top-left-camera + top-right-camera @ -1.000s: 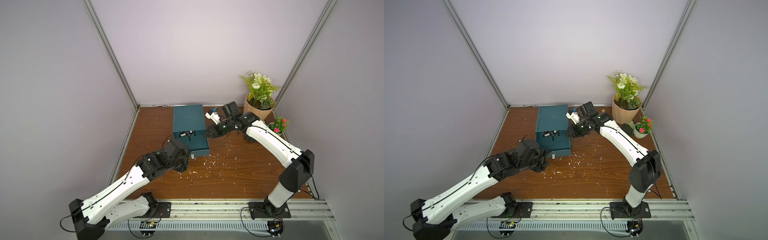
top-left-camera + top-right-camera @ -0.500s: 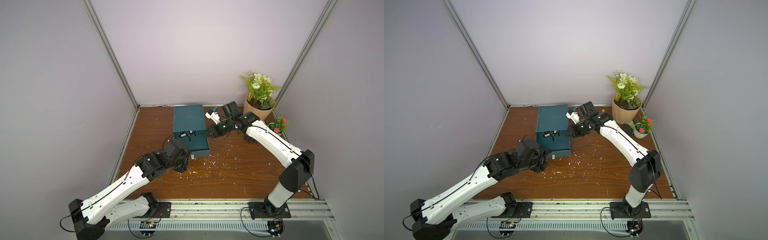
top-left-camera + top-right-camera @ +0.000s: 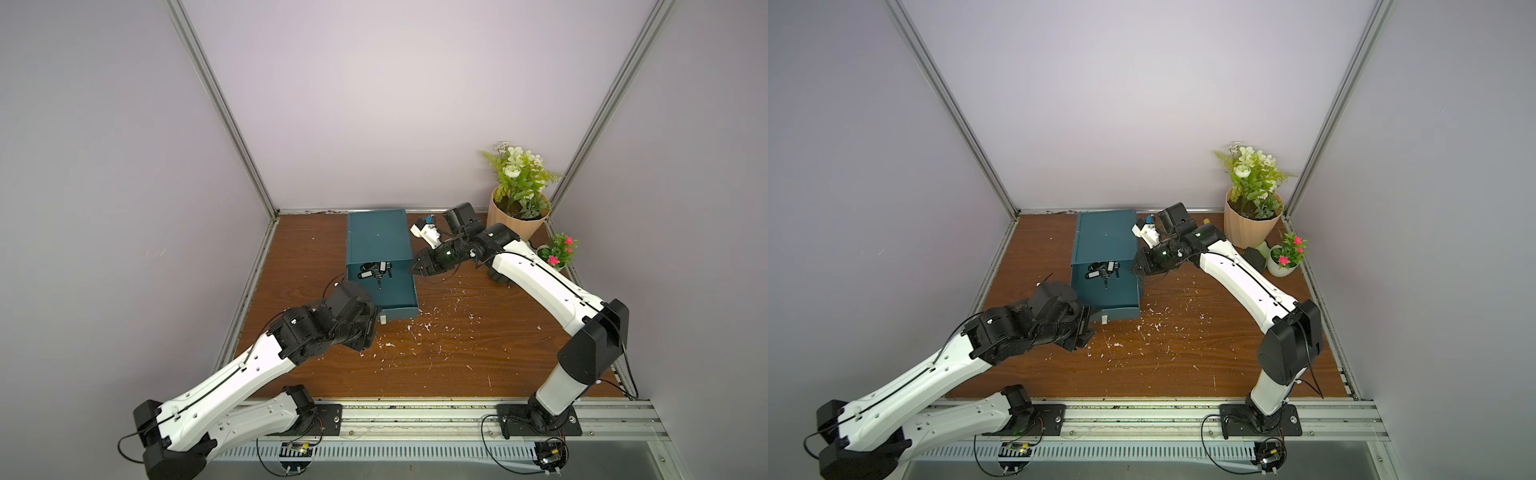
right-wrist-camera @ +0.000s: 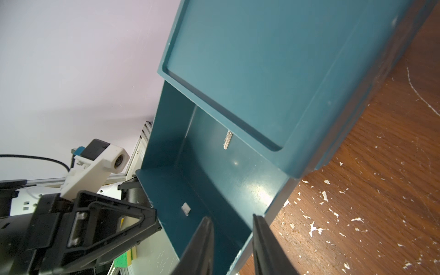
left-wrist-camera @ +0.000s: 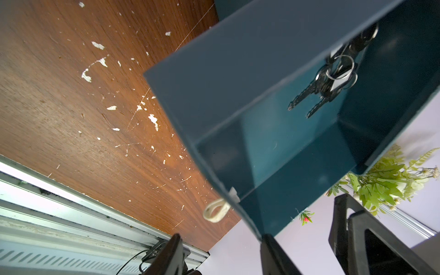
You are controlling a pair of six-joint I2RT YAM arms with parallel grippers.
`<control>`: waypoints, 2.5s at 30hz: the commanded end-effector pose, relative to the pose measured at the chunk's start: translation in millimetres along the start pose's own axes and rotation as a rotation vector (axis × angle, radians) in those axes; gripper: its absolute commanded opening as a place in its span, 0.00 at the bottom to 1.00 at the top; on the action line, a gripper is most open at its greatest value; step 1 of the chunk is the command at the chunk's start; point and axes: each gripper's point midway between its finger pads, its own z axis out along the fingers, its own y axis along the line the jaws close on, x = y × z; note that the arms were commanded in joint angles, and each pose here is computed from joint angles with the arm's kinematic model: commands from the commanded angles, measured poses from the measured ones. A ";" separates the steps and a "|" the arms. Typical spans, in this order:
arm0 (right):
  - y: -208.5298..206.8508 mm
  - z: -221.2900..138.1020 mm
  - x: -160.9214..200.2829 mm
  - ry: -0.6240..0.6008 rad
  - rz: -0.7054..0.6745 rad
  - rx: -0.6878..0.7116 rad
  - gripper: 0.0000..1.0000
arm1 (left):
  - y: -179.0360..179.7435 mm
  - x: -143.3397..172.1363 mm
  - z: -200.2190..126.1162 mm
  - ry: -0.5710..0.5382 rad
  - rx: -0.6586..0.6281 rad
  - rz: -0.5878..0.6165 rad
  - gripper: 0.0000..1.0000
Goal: Take the keys out of the drawer
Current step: Open the drawer in the storage box, then pick up the key from the drawer.
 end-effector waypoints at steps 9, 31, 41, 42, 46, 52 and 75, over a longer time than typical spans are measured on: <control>22.5 -17.7 -15.9 -0.058 -0.041 -0.013 0.34 | -18.5 12.5 -23.6 0.016 0.024 0.104 0.58; 88.7 0.4 -40.1 -0.176 -0.382 0.084 0.19 | -140.3 -113.0 -65.5 -0.473 0.096 0.754 0.59; 81.7 31.7 -40.5 -0.161 -0.526 0.233 0.31 | -125.9 -157.5 -61.0 -0.601 0.144 0.826 0.66; 79.3 34.2 -40.8 -0.157 -0.547 0.256 0.31 | -122.7 -158.3 -62.7 -0.618 0.162 0.830 0.67; 65.2 45.1 -43.0 -0.137 -0.586 0.341 0.32 | -102.8 -161.7 -68.5 -0.672 0.231 0.805 0.69; 47.6 60.9 -43.0 -0.125 -0.628 0.412 0.32 | -80.1 -162.9 -60.6 -0.645 0.199 0.793 0.68; 18.2 106.0 -45.8 -0.202 -0.662 0.509 0.38 | -65.5 -150.2 -50.6 -0.529 0.115 0.873 0.67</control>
